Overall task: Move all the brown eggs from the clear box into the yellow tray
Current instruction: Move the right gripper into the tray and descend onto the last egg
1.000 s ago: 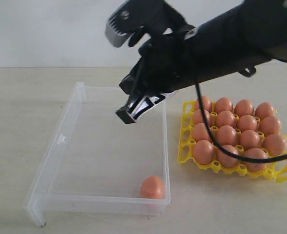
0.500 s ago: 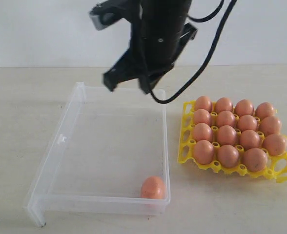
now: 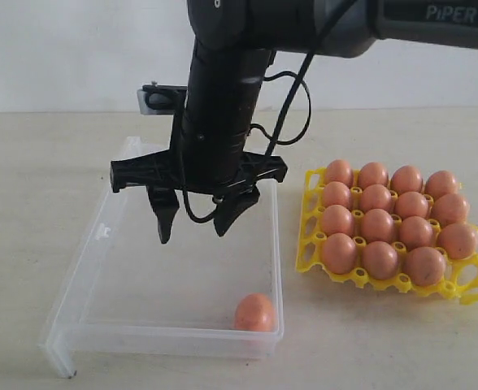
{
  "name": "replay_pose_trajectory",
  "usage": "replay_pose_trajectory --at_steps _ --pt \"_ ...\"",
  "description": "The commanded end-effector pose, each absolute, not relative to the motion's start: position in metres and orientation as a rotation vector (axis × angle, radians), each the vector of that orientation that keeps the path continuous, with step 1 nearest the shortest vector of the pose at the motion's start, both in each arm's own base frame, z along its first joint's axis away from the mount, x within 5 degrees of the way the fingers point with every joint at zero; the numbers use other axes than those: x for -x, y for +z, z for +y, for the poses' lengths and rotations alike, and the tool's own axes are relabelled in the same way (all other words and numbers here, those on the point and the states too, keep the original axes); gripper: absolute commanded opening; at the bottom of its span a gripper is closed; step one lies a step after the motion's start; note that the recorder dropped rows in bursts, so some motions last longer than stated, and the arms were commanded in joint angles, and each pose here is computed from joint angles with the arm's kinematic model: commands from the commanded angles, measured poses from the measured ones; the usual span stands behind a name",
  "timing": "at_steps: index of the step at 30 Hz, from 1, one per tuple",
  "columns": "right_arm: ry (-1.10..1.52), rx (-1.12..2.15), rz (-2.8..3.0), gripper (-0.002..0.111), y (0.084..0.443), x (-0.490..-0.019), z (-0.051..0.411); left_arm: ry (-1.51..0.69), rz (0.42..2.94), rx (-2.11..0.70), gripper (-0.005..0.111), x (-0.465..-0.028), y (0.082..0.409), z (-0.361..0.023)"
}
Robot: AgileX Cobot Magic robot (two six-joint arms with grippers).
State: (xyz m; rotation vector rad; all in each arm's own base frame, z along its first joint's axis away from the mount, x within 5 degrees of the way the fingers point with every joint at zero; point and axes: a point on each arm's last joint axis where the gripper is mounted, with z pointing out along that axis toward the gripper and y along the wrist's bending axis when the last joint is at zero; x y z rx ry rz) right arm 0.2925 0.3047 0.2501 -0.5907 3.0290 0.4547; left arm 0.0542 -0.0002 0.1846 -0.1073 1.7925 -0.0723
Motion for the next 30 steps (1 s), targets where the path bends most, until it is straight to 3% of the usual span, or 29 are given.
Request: replay_pose_trajectory --at_steps 1,3,9,30 --pt "0.416 0.665 3.052 0.060 0.240 -0.288 0.297 -0.077 1.786 0.106 -0.004 -0.054 0.186 0.000" --pt "0.430 0.800 3.028 0.060 0.241 -0.278 0.292 -0.077 1.786 0.106 -0.004 -0.054 0.186 0.000" --pt "0.213 0.729 3.059 0.060 0.238 -0.266 0.266 -0.077 1.786 0.106 -0.004 -0.054 0.186 0.000" --pt "0.365 0.549 3.085 0.060 0.205 -0.268 0.278 -0.077 1.786 0.106 -0.004 -0.054 0.186 0.000"
